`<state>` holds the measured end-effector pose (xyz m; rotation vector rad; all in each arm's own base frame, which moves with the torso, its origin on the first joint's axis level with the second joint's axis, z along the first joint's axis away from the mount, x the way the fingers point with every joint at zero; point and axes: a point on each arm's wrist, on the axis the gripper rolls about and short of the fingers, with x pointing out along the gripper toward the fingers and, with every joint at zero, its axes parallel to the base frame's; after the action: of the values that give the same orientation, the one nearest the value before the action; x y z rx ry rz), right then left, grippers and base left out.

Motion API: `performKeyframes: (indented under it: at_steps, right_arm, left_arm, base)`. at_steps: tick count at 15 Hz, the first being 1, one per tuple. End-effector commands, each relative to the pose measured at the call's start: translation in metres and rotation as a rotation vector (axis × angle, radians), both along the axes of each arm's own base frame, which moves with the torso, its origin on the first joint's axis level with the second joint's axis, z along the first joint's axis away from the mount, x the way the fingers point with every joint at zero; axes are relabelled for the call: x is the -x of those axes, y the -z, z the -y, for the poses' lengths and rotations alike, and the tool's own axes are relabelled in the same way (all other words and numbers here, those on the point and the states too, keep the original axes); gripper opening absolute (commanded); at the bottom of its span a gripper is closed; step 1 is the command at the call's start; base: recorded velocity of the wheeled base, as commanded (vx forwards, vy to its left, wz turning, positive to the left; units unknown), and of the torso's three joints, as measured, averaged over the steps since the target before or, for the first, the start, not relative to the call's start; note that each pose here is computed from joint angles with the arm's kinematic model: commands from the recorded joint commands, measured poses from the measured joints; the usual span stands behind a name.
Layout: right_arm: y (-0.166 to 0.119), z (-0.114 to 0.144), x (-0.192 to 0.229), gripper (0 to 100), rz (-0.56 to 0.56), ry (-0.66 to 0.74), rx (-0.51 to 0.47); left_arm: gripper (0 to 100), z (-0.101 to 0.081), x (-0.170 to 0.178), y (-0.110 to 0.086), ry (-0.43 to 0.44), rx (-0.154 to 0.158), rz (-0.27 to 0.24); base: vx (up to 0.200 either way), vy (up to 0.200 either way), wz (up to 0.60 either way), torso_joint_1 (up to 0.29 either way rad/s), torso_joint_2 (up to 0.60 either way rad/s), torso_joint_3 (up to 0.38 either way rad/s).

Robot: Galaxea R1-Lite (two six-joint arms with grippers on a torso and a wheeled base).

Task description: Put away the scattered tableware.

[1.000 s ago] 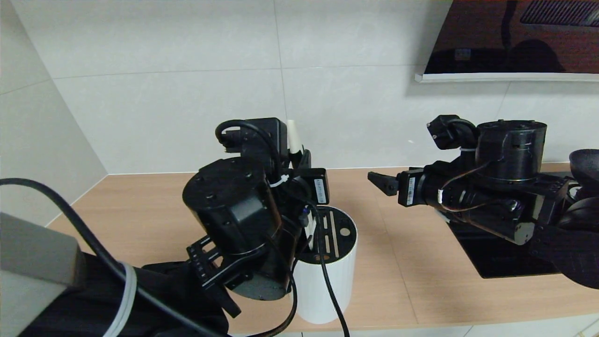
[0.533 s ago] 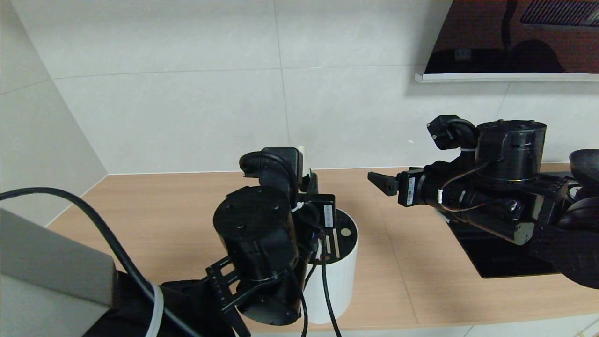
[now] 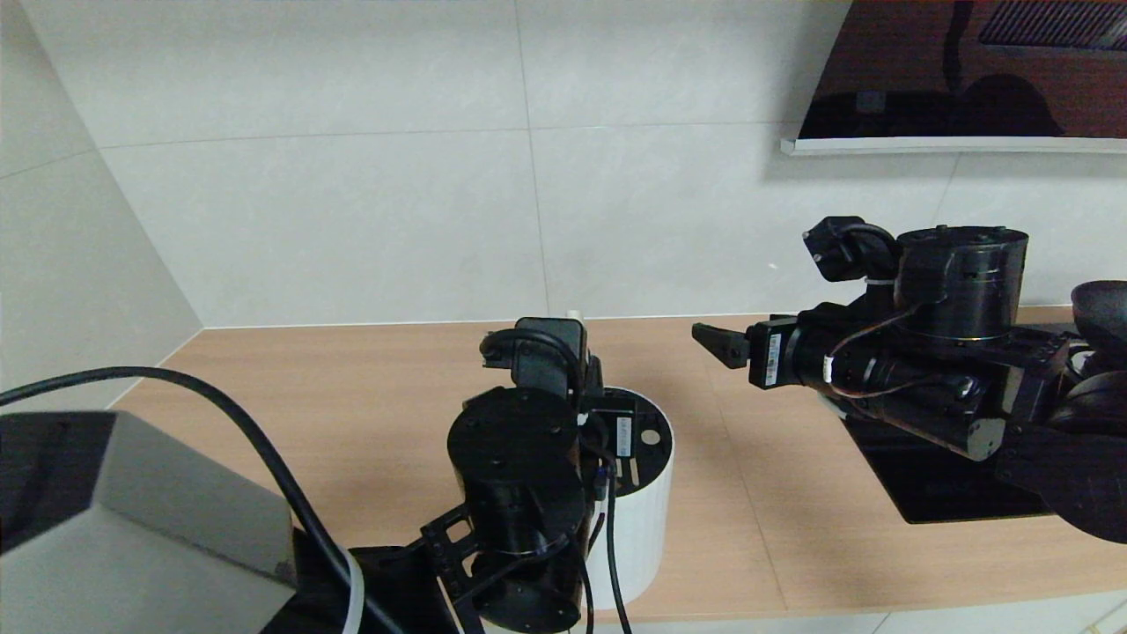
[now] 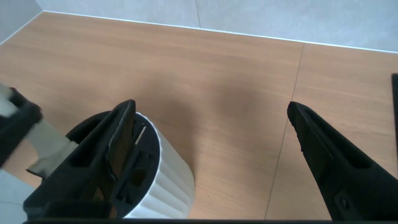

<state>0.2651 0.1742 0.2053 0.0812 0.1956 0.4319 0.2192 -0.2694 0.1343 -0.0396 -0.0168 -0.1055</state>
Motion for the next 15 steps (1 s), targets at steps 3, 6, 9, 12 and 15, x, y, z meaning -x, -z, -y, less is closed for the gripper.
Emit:
performKeyframes:
  at_steps: [3, 6, 9, 12, 15]
  right_arm:
    - [0.000, 0.000, 0.000, 100, 0.000, 0.000, 0.002]
    - [0.000, 0.000, 0.000, 100, 0.001, 0.000, 0.001]
    - [0.000, 0.000, 0.000, 100, 0.001, 0.000, 0.001]
    - [0.000, 0.000, 0.000, 100, 0.000, 0.000, 0.002]
    - [0.000, 0.000, 0.000, 100, 0.000, 0.000, 0.002]
  left_arm:
    - [0, -0.001, 0.000, 0.012, 0.001, -0.034, -0.026]
    - [0, -0.001, 0.001, 0.019, 0.004, -0.051, -0.038]
    - [0, 0.000, 0.000, 0.023, 0.004, -0.046, -0.032]
    - [0, 0.000, 0.000, 0.023, 0.004, -0.046, -0.032]
    - [0, 0.000, 0.000, 0.023, 0.004, -0.046, -0.032]
  base:
    - [0.000, 0.000, 0.00, 0.000, 0.00, 0.000]
    - [0.000, 0.000, 0.00, 0.000, 0.00, 0.000]
    - [0.000, 0.000, 0.00, 0.000, 0.00, 0.000]
    - [0.000, 0.000, 0.00, 0.000, 0.00, 0.000]
    - [0.000, 0.000, 0.00, 0.000, 0.00, 0.000]
